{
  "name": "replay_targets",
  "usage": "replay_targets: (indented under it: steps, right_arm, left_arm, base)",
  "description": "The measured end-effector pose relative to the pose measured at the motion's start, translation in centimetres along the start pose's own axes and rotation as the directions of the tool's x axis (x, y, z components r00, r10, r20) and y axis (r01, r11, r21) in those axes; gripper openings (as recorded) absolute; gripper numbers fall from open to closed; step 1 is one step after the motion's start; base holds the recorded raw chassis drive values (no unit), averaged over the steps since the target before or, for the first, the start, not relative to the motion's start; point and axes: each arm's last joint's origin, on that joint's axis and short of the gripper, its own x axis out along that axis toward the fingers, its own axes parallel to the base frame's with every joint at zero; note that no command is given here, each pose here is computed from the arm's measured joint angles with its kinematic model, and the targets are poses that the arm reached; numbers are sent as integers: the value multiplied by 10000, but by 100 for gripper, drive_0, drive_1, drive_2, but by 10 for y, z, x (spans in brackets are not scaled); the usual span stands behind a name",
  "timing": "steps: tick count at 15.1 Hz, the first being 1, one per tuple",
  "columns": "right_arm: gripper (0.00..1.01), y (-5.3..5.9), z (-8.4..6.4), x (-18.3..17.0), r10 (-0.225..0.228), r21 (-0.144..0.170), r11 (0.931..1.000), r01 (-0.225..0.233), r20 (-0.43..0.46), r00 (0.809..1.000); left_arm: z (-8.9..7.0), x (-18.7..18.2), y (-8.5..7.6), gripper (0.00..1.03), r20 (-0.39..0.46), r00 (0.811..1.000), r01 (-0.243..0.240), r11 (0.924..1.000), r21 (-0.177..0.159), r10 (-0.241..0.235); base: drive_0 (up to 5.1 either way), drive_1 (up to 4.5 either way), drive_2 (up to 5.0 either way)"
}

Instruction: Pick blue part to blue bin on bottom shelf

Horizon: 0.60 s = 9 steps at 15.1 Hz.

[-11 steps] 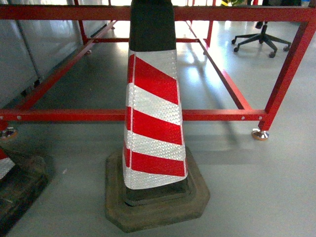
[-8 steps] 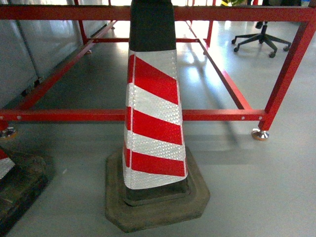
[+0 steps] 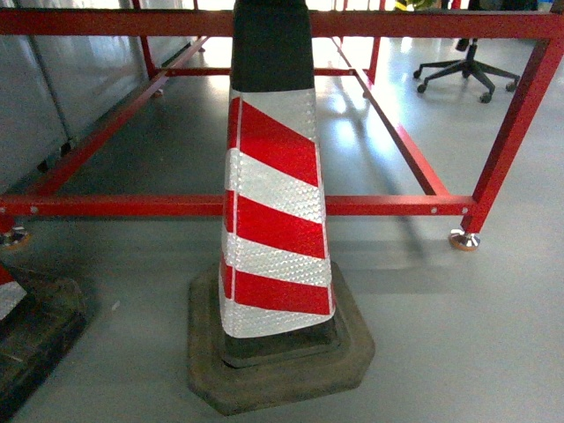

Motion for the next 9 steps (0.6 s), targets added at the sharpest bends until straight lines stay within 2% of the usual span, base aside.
replay_targets:
  steps: [9]
  right_arm:
    - [98,0,0,0,-8,0,10000,8,-15,10000]
  left_arm:
    - [0,0,0,98,-34,10000,-4,10000,0,4]
  base:
    - [0,0,0]
